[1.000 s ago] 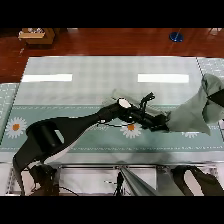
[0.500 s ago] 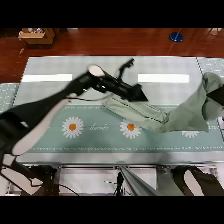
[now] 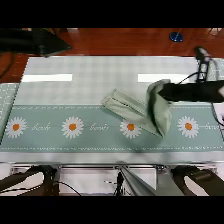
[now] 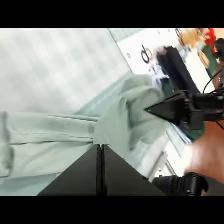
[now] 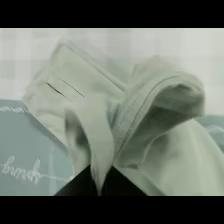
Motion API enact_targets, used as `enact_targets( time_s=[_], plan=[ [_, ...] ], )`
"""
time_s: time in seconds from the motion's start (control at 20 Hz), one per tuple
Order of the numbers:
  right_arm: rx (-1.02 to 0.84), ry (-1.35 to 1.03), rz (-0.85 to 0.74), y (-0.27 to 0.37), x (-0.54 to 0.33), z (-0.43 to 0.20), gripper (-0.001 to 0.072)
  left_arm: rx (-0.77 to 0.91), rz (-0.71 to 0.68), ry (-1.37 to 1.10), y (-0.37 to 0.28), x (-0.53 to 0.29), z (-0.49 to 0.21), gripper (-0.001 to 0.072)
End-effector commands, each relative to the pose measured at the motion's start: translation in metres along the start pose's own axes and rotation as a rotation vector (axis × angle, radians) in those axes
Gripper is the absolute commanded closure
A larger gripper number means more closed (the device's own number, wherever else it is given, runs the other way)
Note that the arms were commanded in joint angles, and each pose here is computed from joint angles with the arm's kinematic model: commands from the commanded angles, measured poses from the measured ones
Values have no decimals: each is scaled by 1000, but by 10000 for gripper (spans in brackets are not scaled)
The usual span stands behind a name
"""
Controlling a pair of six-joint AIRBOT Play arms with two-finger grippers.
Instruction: Fold the shirts.
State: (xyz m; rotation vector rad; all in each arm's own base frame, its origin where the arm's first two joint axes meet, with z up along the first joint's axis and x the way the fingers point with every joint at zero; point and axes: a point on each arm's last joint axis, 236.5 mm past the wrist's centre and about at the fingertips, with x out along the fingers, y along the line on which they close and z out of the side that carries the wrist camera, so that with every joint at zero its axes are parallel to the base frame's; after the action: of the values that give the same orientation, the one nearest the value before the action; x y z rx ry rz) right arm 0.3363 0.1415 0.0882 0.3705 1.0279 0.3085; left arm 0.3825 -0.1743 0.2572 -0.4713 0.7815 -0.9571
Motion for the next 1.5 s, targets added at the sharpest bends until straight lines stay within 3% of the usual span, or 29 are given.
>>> enact_targets(
  time_s=[0.0, 0.2, 0.25, 0.35, 0.4, 0.6, 0.8, 0.95, 1.05, 1.15, 1.3, 1.45],
  plan=[
    [61, -67, 63, 35, 80, 10, 675, 67, 84, -65, -20, -63, -2, 690],
    [304, -132, 171, 68, 157, 13, 661, 131, 104, -32, -46, -76, -20, 691],
    [345, -124, 183, 72, 168, 7, 560, 139, 112, -31, -48, -78, -21, 690],
    [309, -91, 183, 79, 175, -6, 271, 138, 140, -22, -41, -78, -23, 691],
    [270, -65, 182, 80, 172, -12, 212, 133, 175, -13, -31, -79, -25, 690],
    [112, 40, 88, 38, 129, -16, 212, 95, 288, 43, 7, -81, -36, 690],
    [30, 116, -245, -84, 33, -16, 213, 27, 277, 83, 28, -72, -50, 686],
    [153, 201, -437, -174, -39, -48, 232, -21, 267, 112, 42, -65, -60, 590],
    [326, 242, -379, -199, -44, -85, 227, -38, 262, 123, 46, -63, -64, 576],
    [468, 247, -209, -192, -23, -111, 107, -44, 274, 134, 50, -63, -67, 571],
    [576, 139, -10, -166, 13, -110, 107, -46, 285, 150, 53, -64, -71, 571],
    [648, 20, 19, -163, 39, -99, 106, -55, 271, 181, 49, -64, -78, 571]
  ],
)
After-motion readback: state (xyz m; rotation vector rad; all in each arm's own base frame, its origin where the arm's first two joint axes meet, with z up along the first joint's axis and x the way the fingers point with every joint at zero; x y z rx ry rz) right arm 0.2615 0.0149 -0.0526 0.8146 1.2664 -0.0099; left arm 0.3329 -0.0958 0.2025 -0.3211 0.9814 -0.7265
